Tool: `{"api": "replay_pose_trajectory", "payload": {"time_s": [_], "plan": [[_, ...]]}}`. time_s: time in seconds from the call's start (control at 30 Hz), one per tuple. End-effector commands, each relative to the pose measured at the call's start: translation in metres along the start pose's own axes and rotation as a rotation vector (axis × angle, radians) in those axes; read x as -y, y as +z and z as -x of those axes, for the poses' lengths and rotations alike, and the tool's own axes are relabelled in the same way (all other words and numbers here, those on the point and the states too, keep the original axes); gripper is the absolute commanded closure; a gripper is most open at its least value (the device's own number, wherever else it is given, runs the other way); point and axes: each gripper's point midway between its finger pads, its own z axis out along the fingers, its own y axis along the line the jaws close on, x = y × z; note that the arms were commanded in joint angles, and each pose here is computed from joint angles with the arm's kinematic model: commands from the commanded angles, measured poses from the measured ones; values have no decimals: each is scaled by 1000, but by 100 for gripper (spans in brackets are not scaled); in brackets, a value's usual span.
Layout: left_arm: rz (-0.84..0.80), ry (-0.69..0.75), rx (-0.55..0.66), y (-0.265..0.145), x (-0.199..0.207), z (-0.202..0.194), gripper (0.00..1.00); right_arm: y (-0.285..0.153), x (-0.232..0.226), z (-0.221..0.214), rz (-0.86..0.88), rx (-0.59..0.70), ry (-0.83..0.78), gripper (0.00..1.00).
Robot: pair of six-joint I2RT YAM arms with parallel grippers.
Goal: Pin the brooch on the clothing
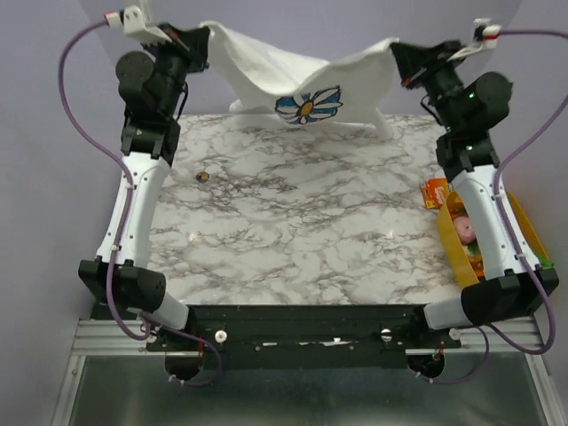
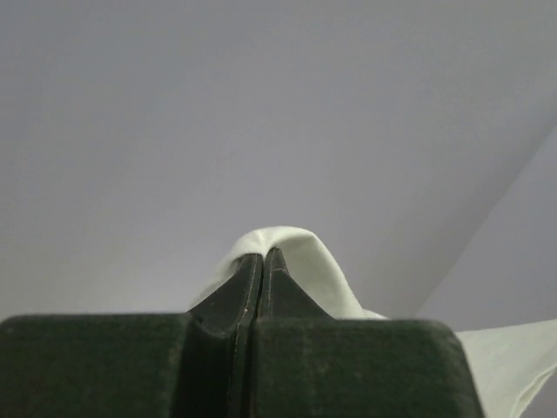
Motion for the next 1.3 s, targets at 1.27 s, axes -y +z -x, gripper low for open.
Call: {"api": "replay_pose_trajectory", "payload": {"time_s": [1.27], "plan": [[525,-445,-852,-448,-54,-345,100,-447,36,-304,-826,-982,441,100]]}}
